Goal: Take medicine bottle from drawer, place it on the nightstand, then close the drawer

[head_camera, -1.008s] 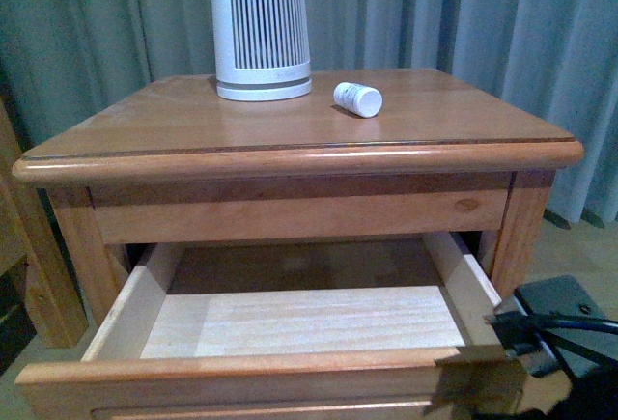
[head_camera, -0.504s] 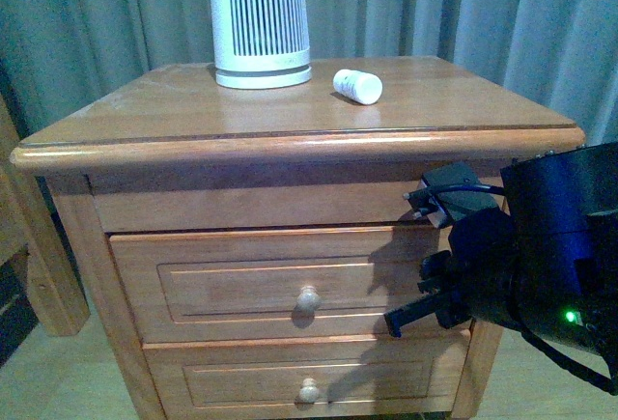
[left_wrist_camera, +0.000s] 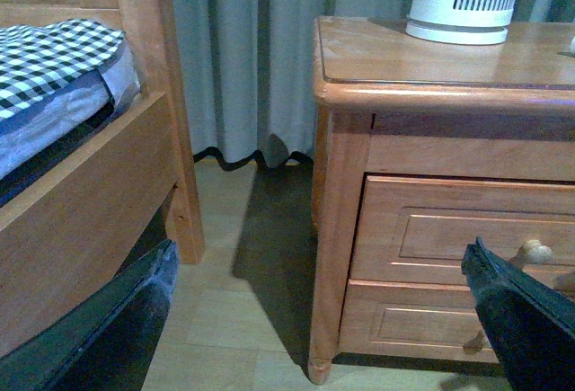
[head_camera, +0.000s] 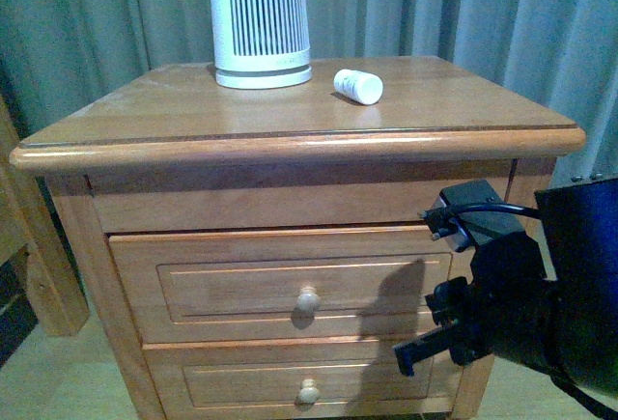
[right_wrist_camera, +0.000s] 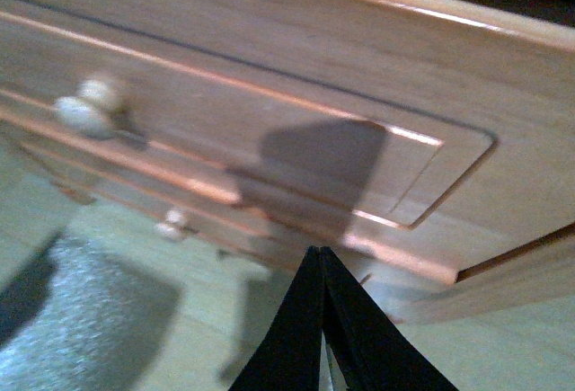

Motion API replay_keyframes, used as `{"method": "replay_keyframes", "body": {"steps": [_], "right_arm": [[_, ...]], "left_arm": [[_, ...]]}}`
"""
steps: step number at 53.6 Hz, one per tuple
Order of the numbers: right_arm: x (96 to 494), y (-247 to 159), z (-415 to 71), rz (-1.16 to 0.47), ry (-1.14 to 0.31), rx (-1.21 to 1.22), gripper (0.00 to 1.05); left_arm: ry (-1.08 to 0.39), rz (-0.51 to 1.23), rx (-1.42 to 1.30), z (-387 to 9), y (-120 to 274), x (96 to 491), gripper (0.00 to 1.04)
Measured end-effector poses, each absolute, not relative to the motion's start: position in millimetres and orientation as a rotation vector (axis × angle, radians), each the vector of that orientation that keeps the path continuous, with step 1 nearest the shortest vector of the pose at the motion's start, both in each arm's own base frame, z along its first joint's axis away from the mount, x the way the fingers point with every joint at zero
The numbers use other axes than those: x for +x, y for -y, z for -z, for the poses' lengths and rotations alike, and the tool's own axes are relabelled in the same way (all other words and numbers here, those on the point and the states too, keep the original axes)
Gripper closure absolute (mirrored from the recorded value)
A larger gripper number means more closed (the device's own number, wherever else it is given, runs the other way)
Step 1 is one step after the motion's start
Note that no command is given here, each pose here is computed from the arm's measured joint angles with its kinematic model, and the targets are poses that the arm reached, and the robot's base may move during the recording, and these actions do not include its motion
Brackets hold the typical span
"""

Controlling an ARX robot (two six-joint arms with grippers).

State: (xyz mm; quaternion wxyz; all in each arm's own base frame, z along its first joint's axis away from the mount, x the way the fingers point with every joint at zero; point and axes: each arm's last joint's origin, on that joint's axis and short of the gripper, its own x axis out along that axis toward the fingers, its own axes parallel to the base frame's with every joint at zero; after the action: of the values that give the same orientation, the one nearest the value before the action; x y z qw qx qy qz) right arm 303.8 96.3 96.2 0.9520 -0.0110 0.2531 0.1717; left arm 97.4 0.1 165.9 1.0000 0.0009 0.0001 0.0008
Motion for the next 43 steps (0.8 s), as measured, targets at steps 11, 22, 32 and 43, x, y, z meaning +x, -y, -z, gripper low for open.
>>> {"method": "replay_keyframes", "body": {"steps": [11,22,32,43], "right_arm": [[278,-76,-153,-0.323,-0.443,0.135,1.02],[256,-40,-236,-0.297,-0.248,0.245,1.02],[200,-12,-289,-0.269,-0.086,0.254,0.72],[124,0,-282,-0.025,-0.023,0.094,0.71]], "left_arm": [[0.0,-0.002,0.002,-166,0,97,0.07],[0.0,-0.002,0.002,-166,0,97,0.07],[0.0,-0.002,0.002,-166,0,97,0.07],[0.0,-0.002,0.002,-166,0,97,0.07]]}}
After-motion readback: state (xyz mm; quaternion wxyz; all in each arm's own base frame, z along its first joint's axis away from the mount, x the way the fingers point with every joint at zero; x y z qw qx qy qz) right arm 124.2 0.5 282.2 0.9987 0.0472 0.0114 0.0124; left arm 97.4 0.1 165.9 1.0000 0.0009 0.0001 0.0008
